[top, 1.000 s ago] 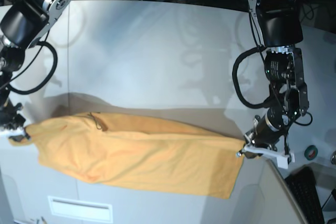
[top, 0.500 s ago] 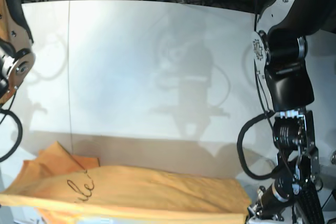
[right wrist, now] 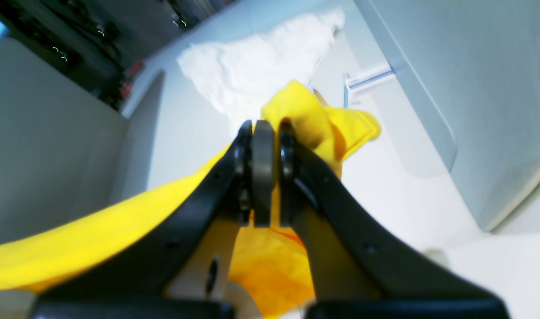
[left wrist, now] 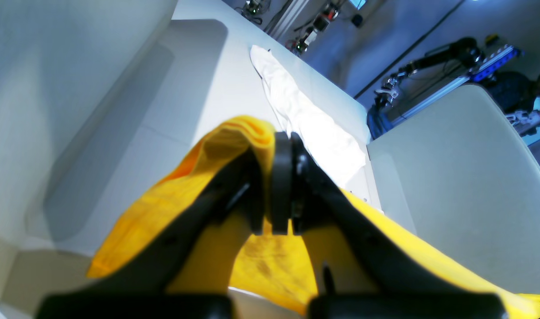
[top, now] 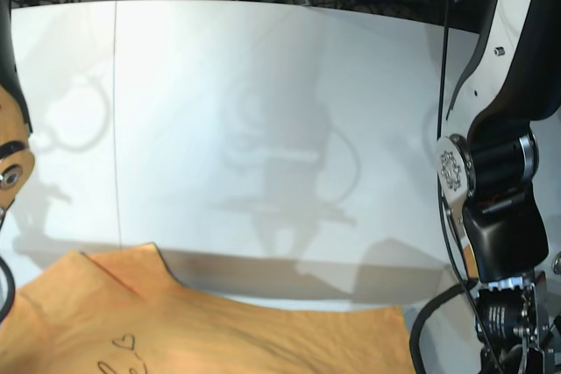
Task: Layout the t-shirt on the table in an organized manner, then fold the t-shirt properly
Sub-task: 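Lift the shirt high with both grippers and shake it out, then lay the shirt flat across the table with both grippers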
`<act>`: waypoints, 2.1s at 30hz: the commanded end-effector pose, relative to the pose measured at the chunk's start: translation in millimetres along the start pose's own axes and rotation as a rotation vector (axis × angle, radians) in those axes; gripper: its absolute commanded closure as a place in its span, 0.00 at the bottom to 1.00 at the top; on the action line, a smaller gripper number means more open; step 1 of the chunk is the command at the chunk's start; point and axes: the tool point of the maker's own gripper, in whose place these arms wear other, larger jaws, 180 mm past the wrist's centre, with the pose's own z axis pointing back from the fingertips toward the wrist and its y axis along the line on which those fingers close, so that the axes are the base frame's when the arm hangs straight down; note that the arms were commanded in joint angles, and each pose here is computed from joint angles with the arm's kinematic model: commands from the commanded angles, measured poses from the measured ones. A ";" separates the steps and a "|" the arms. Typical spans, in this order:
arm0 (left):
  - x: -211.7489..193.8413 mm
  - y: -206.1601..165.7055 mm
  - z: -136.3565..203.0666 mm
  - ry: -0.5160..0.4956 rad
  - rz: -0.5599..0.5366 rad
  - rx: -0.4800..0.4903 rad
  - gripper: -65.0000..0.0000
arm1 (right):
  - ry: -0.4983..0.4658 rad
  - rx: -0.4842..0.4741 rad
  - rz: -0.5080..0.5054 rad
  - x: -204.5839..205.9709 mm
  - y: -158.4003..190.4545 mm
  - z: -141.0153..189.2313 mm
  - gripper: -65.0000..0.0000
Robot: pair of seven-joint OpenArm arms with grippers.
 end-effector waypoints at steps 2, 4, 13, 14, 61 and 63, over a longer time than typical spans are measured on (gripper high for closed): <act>54.3 -27.2 2.2 -0.113 -0.011 -0.049 1.00 | -0.158 0.042 0.004 65.9 19.7 10.7 1.00; 68.8 -37.9 1.3 -0.130 -0.008 -0.064 1.00 | -0.193 0.061 0.000 84.2 29.5 13.8 1.00; 118.8 -73.9 10.8 -0.210 -0.013 -0.127 1.00 | -0.243 0.087 0.171 122.0 67.3 25.2 1.00; 117.0 -72.7 10.4 -0.208 -0.013 -0.125 1.00 | -0.254 0.077 0.171 121.0 61.9 29.3 1.00; -336.5 228.2 309.0 0.604 -0.128 0.467 1.00 | 0.682 -0.530 -0.019 -391.8 -226.2 313.6 1.00; -336.2 240.6 323.6 0.610 -0.118 0.509 1.00 | 0.701 -0.542 -0.016 -395.7 -229.3 324.1 1.00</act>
